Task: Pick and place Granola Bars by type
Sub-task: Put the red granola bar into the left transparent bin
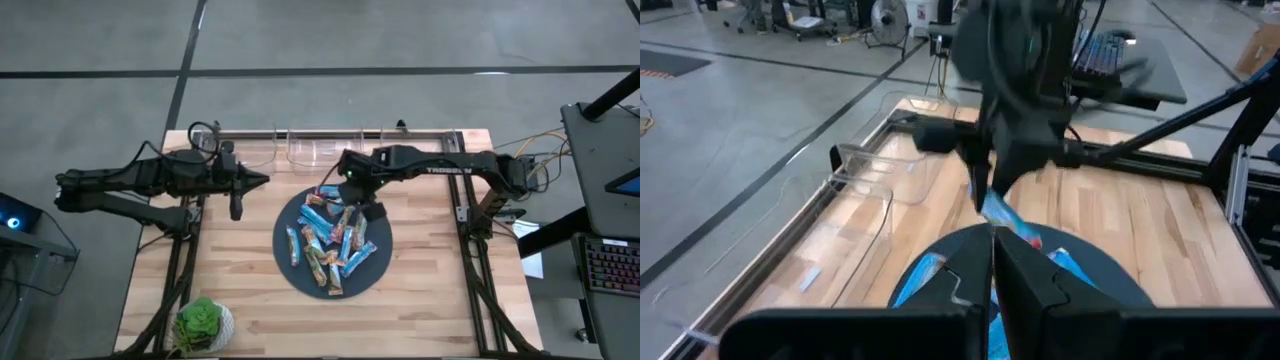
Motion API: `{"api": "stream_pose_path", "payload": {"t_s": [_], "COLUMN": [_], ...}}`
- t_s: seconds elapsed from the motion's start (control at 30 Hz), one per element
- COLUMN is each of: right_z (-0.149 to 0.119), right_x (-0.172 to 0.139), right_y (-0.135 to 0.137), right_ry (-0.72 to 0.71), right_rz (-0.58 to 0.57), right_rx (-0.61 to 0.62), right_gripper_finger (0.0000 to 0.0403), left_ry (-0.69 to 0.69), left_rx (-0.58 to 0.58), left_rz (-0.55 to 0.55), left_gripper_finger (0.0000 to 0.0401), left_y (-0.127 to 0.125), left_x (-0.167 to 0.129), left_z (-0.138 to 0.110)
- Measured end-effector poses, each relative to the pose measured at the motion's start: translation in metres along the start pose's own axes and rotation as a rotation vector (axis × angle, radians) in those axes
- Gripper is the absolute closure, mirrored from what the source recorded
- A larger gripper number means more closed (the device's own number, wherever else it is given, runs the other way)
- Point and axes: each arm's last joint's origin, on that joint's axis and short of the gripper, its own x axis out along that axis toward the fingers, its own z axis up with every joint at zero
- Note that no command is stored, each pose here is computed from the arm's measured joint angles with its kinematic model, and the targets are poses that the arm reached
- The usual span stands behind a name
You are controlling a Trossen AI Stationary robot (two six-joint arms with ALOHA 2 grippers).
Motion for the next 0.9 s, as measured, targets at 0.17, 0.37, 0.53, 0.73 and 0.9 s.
{"api": "stream_pose_path", "payload": {"t_s": [0.17,0.37,0.53,0.73,0.9], "right_z": [0.014,0.027,0.036,0.039,0.036], "right_x": [-0.022,-0.043,-0.061,-0.073,-0.076], "right_y": [-0.008,-0.016,-0.029,-0.049,-0.062], "right_ry": [-0.082,-0.178,-0.287,-0.422,-0.477], "right_rz": [-0.043,-0.086,-0.133,-0.195,-0.224], "right_rx": [0.109,0.198,0.296,0.413,0.486], "right_gripper_finger": [0.0349,0.0349,0.0349,0.0349,0.0349], "left_ry": [0.034,0.054,0.051,0.040,0.024], "left_rx": [0.002,0.016,0.020,0.040,0.050], "left_rz": [0.004,0.019,0.039,0.041,0.042], "left_gripper_finger": [0.0401,0.0401,0.0401,0.0401,0.0401], "left_y": [0.002,0.004,0.005,0.006,0.007], "left_x": [-0.007,-0.011,-0.014,-0.017,-0.022], "left_z": [-0.004,-0.007,-0.007,-0.006,-0.006]}}
